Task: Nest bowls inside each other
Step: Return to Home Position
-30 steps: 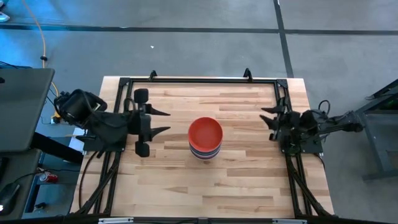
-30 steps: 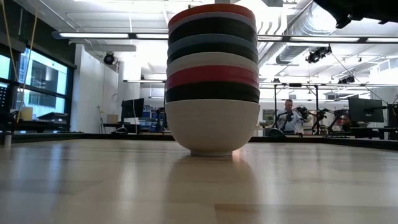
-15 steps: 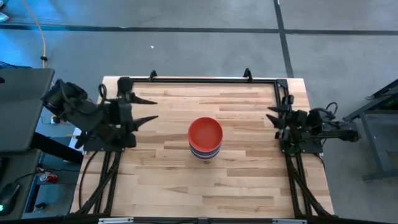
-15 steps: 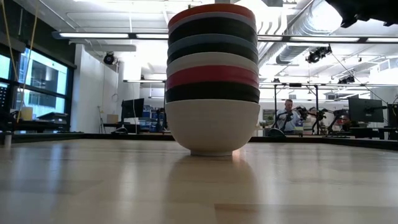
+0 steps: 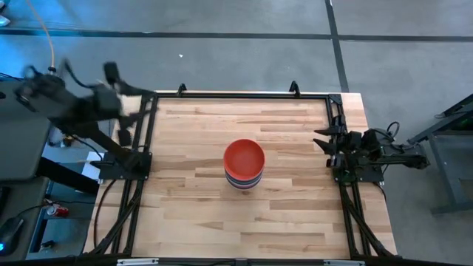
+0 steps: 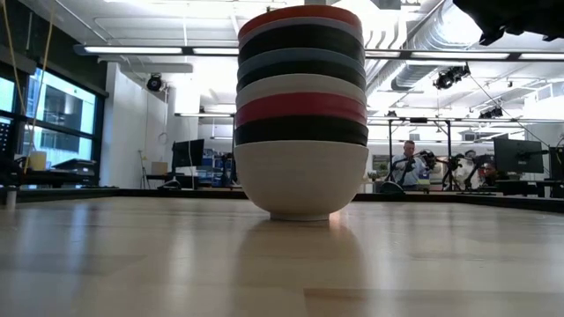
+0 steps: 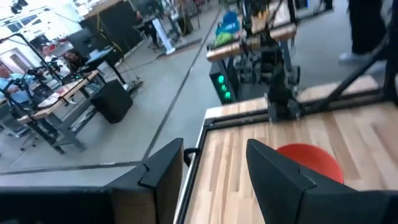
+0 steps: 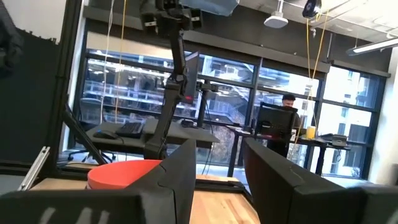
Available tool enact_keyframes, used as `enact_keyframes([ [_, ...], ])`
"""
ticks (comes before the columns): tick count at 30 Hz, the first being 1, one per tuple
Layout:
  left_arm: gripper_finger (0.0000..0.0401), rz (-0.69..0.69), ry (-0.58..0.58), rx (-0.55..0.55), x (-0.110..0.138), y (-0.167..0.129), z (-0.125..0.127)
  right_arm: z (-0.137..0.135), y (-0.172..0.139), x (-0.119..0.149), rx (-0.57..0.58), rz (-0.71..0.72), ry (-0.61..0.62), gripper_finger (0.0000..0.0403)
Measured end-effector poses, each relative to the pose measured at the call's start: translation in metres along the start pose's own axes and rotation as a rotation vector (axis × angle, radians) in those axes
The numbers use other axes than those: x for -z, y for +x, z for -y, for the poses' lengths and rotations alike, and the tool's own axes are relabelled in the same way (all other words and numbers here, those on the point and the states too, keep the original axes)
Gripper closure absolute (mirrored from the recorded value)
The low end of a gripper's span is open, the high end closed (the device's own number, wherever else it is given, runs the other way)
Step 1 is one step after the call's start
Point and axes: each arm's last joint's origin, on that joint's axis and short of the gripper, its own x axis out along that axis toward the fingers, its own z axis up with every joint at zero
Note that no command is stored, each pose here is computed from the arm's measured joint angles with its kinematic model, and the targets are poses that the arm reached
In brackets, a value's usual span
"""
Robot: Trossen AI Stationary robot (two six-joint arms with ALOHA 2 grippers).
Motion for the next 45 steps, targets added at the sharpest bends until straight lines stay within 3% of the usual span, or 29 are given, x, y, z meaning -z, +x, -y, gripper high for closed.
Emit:
enact_keyframes([
  [6,0.0235,0.093,-0.129,0.047,0.019,-0.036,-0.040,0.000,0.000,0.000,-0.003,-0.003,0.008,0.0277],
  [10,0.0235,0.212,-0.180,0.250,0.023,-0.054,-0.054,0.000,0.000,0.001,-0.006,-0.006,0.018,0.0277],
  [15,0.0235,0.394,-0.107,0.631,0.027,-0.073,-0.059,0.000,0.000,0.001,-0.006,-0.007,0.021,0.0277],
  [20,0.0235,0.481,-0.005,0.789,0.044,-0.091,-0.071,0.000,0.000,0.000,-0.005,-0.002,0.061,0.0277],
  [30,0.0235,0.648,0.075,0.765,0.083,-0.119,-0.097,0.000,0.000,0.000,-0.004,-0.001,0.096,0.0277],
  [34,0.0235,0.731,0.117,0.762,0.098,-0.111,-0.084,0.000,0.000,0.000,0.017,-0.002,0.088,0.0277],
  [45,0.0235,0.818,0.052,0.694,0.143,-0.070,-0.029,0.000,0.000,0.000,0.013,0.003,0.064,0.0277],
])
